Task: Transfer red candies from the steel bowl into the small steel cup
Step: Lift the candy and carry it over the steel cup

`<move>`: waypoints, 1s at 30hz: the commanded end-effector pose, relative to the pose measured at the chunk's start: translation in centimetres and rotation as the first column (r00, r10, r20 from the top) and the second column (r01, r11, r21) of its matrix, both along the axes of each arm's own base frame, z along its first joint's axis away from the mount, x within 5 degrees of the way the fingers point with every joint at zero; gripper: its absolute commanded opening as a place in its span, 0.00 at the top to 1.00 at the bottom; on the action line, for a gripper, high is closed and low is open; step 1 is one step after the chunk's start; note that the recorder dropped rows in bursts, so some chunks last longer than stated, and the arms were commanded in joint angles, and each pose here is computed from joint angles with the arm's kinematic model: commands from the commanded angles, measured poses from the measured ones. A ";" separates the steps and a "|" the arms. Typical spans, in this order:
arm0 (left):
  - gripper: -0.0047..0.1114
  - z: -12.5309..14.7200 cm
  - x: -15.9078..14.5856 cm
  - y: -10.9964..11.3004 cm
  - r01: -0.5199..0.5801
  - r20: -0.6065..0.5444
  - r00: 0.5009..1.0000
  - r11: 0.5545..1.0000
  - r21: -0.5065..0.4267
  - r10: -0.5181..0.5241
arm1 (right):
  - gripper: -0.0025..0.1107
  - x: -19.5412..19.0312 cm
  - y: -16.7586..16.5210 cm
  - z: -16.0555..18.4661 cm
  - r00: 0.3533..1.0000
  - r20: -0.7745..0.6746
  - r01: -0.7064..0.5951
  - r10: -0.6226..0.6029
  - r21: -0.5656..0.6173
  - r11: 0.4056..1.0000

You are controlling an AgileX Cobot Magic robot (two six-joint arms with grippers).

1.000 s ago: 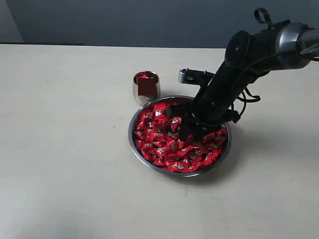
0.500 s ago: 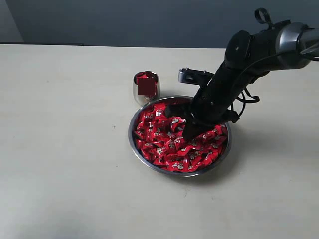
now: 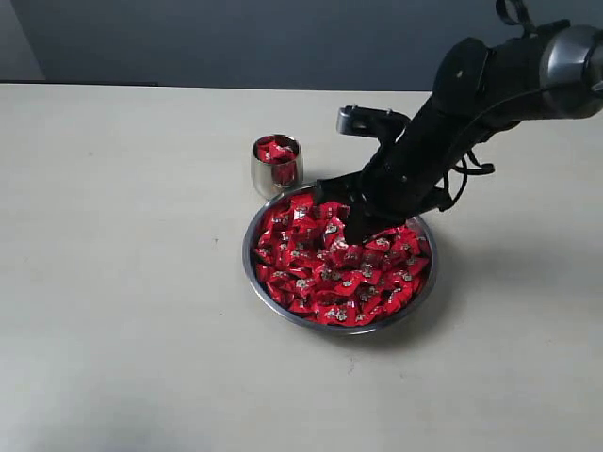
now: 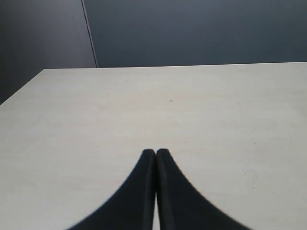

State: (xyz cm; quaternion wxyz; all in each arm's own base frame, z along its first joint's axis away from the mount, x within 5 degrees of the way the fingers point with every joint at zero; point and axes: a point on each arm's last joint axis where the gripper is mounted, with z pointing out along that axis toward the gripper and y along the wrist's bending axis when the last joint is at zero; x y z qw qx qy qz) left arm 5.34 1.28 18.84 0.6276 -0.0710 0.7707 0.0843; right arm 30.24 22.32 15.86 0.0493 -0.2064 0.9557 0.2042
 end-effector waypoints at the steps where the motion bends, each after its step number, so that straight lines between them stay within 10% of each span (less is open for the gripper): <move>1: 0.96 -0.1 0.0 0.0 0.004 0.002 1.000 1.000 0.004 -0.004 | 0.99 0.6 0.0 1.9 0.997 0.082 -0.019 0.018 0.011 1.000; 30: 0.96 -0.1 0.0 0.0 0.004 0.002 1.000 1.000 0.004 -0.004 | 0.99 9.3 6.4 6.2 0.970 0.239 -0.019 -0.046 0.266 0.964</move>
